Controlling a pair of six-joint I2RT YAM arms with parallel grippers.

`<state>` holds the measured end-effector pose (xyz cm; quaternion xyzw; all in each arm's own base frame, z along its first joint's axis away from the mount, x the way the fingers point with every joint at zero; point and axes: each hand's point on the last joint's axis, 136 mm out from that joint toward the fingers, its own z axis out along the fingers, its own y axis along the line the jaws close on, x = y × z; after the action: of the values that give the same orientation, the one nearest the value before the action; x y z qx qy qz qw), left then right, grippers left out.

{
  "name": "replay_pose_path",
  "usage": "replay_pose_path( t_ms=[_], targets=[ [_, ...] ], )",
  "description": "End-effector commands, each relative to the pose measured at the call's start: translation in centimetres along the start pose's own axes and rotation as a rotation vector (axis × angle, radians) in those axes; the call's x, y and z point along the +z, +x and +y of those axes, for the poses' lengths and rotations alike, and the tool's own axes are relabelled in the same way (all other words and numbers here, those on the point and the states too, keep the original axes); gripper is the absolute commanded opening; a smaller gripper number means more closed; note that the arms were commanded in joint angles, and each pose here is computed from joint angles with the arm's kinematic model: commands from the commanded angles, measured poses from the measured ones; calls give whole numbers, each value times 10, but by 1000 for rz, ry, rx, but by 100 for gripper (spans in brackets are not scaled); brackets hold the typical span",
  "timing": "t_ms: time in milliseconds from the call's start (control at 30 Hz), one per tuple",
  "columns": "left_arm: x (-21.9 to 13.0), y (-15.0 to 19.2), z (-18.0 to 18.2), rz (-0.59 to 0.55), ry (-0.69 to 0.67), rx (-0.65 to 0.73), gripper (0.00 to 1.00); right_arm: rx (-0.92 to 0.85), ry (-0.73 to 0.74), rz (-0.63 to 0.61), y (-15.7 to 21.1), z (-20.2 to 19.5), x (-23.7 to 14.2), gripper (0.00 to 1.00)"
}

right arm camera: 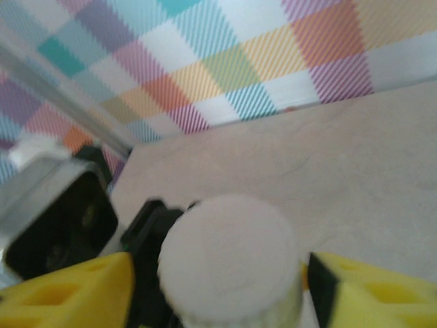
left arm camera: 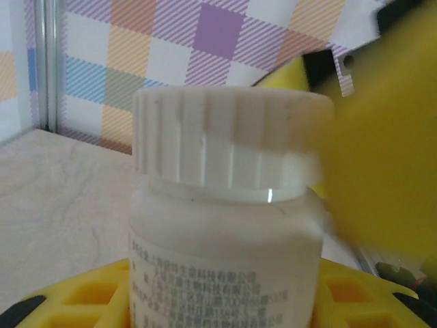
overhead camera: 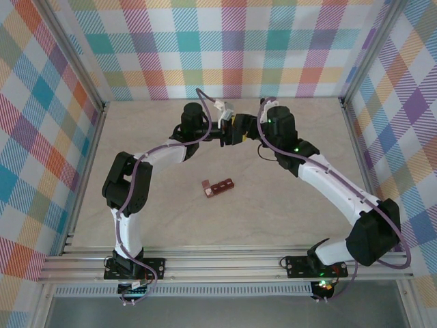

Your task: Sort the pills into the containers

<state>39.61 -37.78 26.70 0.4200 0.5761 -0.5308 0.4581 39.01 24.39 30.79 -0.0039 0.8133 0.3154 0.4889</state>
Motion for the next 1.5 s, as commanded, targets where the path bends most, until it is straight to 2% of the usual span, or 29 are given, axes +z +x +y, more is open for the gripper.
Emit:
replay_pose_path(
  t_ms=[0, 67, 300, 600, 833, 1100, 1467],
  targets=[
    [0, -30, -9, -61, 4, 91, 0, -92, -137, 70, -8, 25, -12, 79],
    [-1, -29, -9, -58, 5, 93, 0, -122, -173, 74, -15, 25, -22, 82],
    [-3, -29, -11, -55, 6, 96, 0, -153, -287, 94, -34, 6, -43, 81],
    [-3, -28, -11, -52, 13, 94, 0, -168, -442, 224, -34, 15, -25, 77],
    [-3, -27, -11, -50, 18, 91, 0, -154, -451, 250, -33, 12, -11, 75],
    [-1, -28, -10, -50, 21, 87, 0, -142, -463, 276, -27, 11, -6, 67],
    [1, -28, -10, -51, 26, 84, 0, -134, -456, 294, -21, 7, -3, 51]
  ],
)
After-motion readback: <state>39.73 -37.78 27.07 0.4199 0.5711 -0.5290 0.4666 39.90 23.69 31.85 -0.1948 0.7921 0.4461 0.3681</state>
